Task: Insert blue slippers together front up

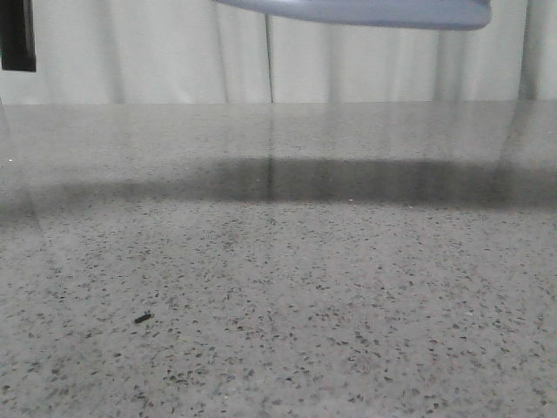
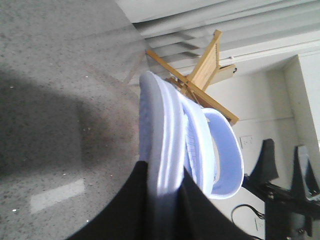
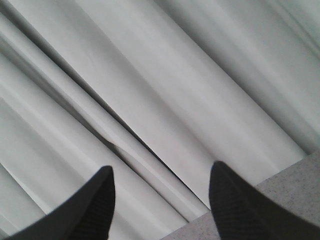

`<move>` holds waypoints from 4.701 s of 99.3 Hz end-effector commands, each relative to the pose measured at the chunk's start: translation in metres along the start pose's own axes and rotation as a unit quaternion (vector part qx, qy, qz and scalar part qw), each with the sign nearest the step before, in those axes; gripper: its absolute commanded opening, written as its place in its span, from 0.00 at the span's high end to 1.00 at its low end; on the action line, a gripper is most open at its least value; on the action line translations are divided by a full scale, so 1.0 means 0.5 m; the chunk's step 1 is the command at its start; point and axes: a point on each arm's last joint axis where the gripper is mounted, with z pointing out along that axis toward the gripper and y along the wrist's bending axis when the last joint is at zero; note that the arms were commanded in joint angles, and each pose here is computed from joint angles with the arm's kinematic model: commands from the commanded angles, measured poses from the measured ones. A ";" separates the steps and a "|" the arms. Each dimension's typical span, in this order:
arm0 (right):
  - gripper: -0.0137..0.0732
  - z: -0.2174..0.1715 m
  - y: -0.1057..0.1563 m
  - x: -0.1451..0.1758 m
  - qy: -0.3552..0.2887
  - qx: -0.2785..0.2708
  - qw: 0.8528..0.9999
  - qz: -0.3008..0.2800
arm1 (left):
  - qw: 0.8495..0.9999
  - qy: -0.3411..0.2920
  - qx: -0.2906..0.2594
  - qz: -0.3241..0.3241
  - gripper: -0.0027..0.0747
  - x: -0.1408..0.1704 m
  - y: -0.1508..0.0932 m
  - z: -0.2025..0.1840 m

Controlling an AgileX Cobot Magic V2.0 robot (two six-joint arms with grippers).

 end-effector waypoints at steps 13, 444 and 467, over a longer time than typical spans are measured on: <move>0.42 -0.005 0.020 -0.031 -0.032 -0.018 0.999 -0.021 | 0.999 -0.031 0.025 -0.029 0.94 0.012 0.001 -0.008; 0.43 -0.231 -0.120 0.080 -0.027 0.019 0.922 -0.386 | 0.703 -0.347 -0.283 0.553 0.44 0.269 -0.016 -0.303; 0.43 -0.264 -0.151 0.102 -0.068 0.033 0.908 -0.413 | 0.720 -0.345 -0.275 0.535 0.44 0.284 0.014 -0.301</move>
